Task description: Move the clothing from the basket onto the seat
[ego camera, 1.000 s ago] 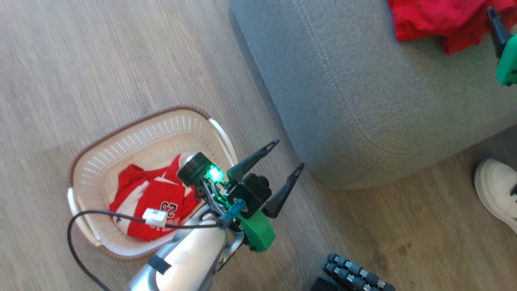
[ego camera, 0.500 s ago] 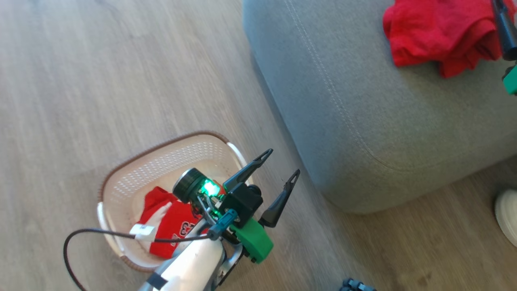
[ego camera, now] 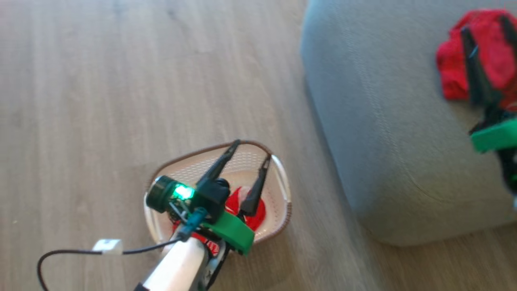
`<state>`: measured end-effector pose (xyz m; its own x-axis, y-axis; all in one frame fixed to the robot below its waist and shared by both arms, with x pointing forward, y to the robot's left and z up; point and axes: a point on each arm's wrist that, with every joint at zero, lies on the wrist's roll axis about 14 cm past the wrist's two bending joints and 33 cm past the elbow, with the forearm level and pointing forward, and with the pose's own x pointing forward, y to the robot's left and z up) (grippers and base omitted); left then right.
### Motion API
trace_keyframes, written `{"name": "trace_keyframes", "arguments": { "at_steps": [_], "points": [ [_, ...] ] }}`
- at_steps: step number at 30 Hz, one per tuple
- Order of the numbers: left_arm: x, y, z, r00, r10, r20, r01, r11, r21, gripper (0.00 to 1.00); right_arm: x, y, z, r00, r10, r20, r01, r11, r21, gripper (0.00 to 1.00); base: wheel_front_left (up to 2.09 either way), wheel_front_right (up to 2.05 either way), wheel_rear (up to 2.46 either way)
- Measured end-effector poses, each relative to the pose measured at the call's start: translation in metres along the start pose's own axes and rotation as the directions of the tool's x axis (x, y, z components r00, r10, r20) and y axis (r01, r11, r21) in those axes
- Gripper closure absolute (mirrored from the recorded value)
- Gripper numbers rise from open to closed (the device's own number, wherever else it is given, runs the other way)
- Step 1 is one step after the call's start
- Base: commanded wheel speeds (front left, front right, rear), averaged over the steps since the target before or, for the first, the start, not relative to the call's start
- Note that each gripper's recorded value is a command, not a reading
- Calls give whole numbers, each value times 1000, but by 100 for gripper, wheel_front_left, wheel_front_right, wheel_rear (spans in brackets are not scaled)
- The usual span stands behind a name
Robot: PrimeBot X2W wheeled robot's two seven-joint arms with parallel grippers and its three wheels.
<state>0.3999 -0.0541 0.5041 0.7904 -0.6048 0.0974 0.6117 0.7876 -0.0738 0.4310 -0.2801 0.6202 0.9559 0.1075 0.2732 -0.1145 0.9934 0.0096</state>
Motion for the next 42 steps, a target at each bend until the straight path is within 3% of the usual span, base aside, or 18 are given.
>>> {"name": "trace_keyframes", "arguments": {
  "at_steps": [8, 15, 23, 36, 42],
  "points": [
    [-38, 65, 28, 959, 278, 60, -279, 960, 15, 0, 2, 63, -2, 992, 101, 71, -108, 988, 108, 0, 0, 0, 0],
    [-85, 116, 49, 843, 526, 111, -530, 848, 13, 0, -11, 95, -29, 992, 127, 21, -129, 973, 190, 0, 0, 0, 0],
    [-125, 136, 49, 755, 648, 102, -652, 758, 6, 0, -30, 119, -59, 988, 139, -59, -122, 963, 238, 0, 0, 0, 0],
    [-149, 144, 41, 713, 697, 72, -699, 715, 0, 0, -51, 131, -85, 984, 112, -136, -75, 966, 249, 0, 0, 0, 0],
    [-145, 133, 26, 749, 662, 32, -663, 748, 38, 0, -57, 128, -91, 983, 92, -157, -56, 974, 222, 0, 0, 0, 0]
  ]
}}
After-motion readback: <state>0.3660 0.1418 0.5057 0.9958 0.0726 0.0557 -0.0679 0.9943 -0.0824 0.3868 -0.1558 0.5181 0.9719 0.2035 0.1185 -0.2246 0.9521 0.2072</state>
